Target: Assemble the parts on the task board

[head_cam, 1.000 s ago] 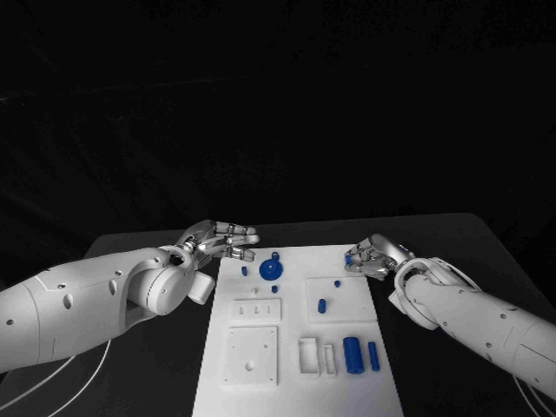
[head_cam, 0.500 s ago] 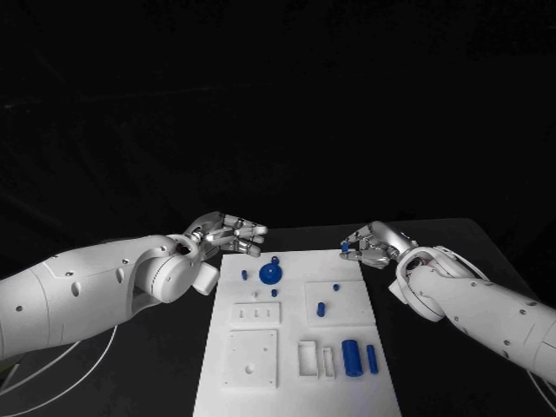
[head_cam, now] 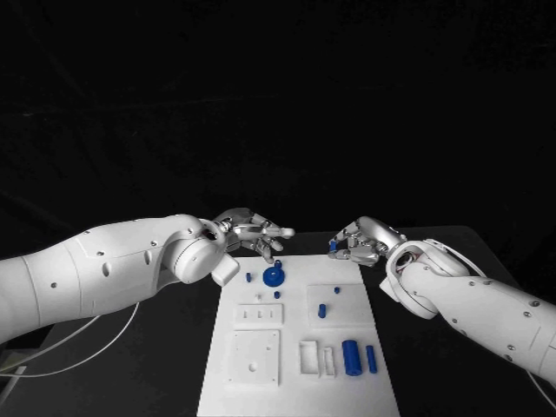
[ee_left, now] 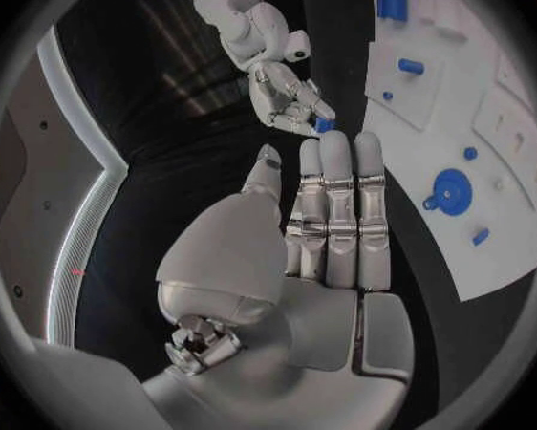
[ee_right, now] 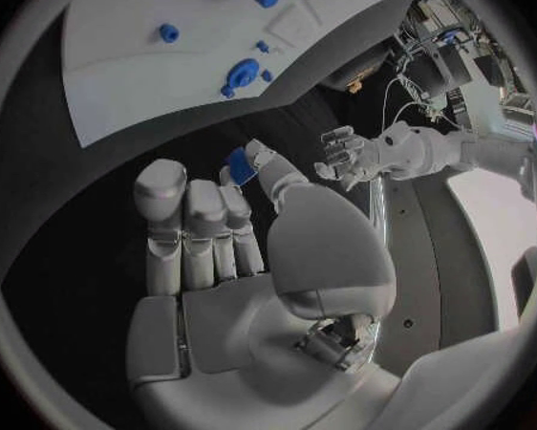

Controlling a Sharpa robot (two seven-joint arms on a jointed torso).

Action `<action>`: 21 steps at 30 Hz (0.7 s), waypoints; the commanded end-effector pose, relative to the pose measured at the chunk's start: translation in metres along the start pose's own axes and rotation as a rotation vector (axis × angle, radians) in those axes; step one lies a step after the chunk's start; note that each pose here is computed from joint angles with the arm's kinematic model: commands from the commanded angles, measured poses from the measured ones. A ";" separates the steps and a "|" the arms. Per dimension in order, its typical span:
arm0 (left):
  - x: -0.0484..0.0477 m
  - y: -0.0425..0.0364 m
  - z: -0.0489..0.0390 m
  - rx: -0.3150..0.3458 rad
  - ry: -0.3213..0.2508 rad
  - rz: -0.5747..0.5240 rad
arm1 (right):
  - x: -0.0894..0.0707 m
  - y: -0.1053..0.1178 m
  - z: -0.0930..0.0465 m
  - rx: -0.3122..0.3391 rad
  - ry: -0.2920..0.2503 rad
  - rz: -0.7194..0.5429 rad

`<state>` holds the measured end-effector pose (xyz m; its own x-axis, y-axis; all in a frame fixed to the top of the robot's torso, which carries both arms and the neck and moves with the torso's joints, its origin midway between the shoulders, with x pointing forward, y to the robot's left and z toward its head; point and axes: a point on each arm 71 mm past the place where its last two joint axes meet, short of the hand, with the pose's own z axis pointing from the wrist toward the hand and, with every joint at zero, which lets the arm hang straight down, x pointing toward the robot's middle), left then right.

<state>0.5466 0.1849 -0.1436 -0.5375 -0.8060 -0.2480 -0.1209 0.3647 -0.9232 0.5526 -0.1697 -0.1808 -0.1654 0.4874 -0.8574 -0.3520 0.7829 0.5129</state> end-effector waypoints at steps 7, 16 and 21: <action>0.0184 0.0013 0.0141 -0.167 0.020 0.146 | 0.025 0.019 -0.002 0.057 0.062 -0.093; 0.0284 0.0005 0.0211 -0.221 0.022 0.204 | 0.036 0.039 -0.005 0.015 0.088 -0.107; 0.0324 -0.0004 0.0240 -0.237 0.015 0.235 | 0.039 0.046 -0.005 0.002 0.092 -0.110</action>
<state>0.5492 0.1479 -0.1578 -0.5870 -0.7048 -0.3983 -0.1818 0.5942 -0.7835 0.5261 -0.1188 -0.1904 -0.2130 0.3894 -0.8961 -0.3695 0.8169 0.4428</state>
